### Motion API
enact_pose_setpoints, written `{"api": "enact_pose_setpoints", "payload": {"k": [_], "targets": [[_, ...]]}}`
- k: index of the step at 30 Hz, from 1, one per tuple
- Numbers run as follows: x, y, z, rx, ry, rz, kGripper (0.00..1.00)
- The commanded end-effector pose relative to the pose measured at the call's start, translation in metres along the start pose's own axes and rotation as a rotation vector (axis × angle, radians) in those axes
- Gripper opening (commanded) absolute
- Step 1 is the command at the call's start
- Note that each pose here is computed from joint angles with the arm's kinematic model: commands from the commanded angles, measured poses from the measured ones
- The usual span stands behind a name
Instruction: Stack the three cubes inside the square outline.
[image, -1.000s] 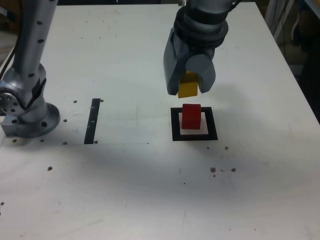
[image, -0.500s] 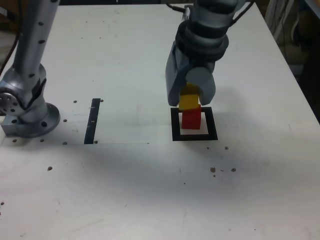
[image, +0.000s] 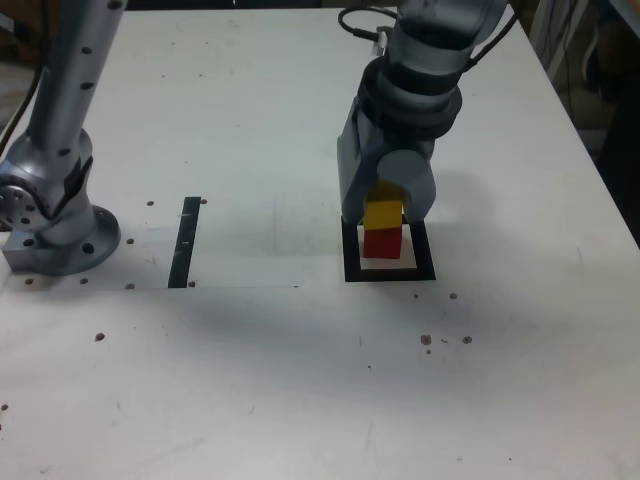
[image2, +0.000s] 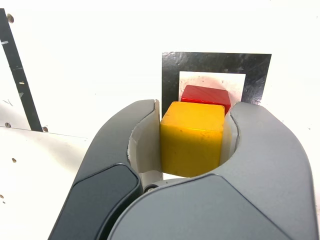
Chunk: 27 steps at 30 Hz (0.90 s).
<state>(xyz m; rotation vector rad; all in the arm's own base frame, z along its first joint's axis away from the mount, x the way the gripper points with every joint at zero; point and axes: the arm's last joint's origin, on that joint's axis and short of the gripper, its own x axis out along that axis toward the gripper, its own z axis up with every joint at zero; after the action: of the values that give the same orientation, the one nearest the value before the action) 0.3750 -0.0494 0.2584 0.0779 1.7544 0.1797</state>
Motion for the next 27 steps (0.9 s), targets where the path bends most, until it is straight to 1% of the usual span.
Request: {"api": "enact_pose_setpoints", "payload": {"k": [1, 5, 11, 16, 20, 22, 24, 27], "targets": [[0.0002, -0.0015, 0.0015, 0.005, 0.0, -0.009, 0.28], [0.0002, -0.0022, 0.0018, 0.007, 0.002, -0.021, 0.38], [0.0022, -0.0016, 0.0014, 0.015, 0.009, -0.003, 0.53], [0.0032, -0.0012, 0.0004, 0.03, 0.017, 0.003, 0.56], [0.001, -0.0007, -0.0008, 0.039, 0.013, 0.002, 0.56], [-0.0002, -0.0006, -0.0009, 0.043, 0.01, 0.0, 0.58], [-0.0014, -0.0004, -0.0013, 0.046, 0.007, -0.002, 0.65], [-0.0029, 0.0003, -0.0029, 0.05, 0.008, 0.002, 0.82]]}}
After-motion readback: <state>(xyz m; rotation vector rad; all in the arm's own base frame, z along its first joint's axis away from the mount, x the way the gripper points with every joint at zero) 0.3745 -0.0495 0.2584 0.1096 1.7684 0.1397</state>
